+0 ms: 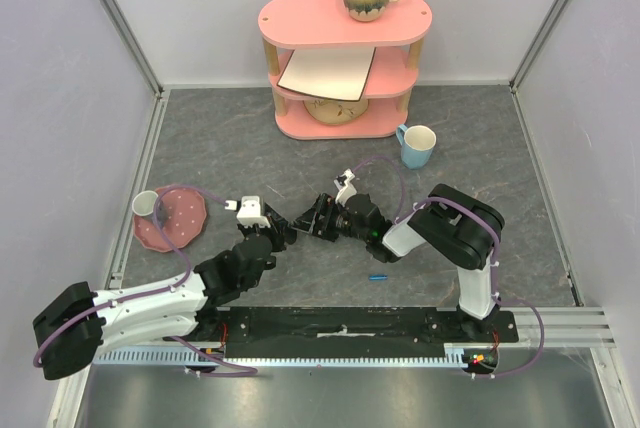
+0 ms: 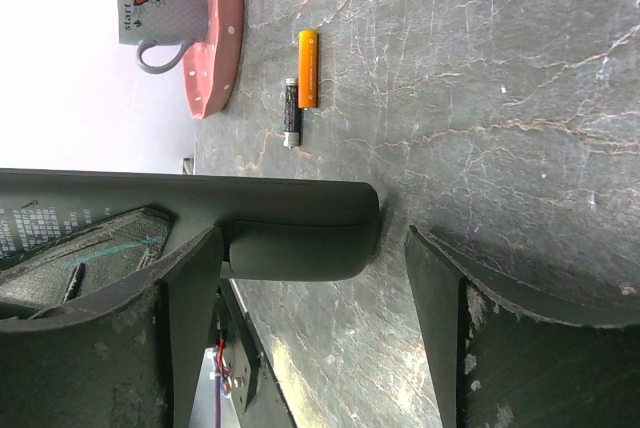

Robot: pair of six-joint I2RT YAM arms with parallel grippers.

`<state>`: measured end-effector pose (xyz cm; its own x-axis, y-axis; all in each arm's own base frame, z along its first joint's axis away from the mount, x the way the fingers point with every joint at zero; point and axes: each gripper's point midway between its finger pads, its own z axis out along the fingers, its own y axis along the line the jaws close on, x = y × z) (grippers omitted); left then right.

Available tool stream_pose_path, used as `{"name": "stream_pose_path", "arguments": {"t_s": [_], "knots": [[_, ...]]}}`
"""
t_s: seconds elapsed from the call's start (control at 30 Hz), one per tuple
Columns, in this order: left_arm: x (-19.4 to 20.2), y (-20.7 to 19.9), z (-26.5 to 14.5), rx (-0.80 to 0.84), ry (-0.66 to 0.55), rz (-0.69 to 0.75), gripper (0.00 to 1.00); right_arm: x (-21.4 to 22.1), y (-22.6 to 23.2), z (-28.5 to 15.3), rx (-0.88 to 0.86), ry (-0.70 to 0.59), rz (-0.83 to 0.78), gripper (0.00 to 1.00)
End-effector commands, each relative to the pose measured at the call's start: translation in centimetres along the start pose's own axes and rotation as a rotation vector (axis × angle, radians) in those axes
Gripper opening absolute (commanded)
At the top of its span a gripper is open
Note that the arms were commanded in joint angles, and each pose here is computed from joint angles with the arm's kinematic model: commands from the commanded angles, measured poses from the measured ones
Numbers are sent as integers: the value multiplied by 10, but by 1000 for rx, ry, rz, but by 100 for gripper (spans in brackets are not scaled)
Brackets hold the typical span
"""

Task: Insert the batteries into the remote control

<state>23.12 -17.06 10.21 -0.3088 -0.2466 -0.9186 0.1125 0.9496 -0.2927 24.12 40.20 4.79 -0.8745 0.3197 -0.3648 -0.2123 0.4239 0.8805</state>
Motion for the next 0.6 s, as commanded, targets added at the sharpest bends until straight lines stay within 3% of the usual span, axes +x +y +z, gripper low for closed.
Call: {"name": "stream_pose_path", "arguments": {"t_s": [0.0, 0.57], "knots": [[14, 6, -2, -16, 32, 22, 2, -1, -2, 4, 18, -9, -26, 81], [20, 1, -1, -8, 50, 31, 2, 1, 25, 4, -31, 0, -81, 83]]}}
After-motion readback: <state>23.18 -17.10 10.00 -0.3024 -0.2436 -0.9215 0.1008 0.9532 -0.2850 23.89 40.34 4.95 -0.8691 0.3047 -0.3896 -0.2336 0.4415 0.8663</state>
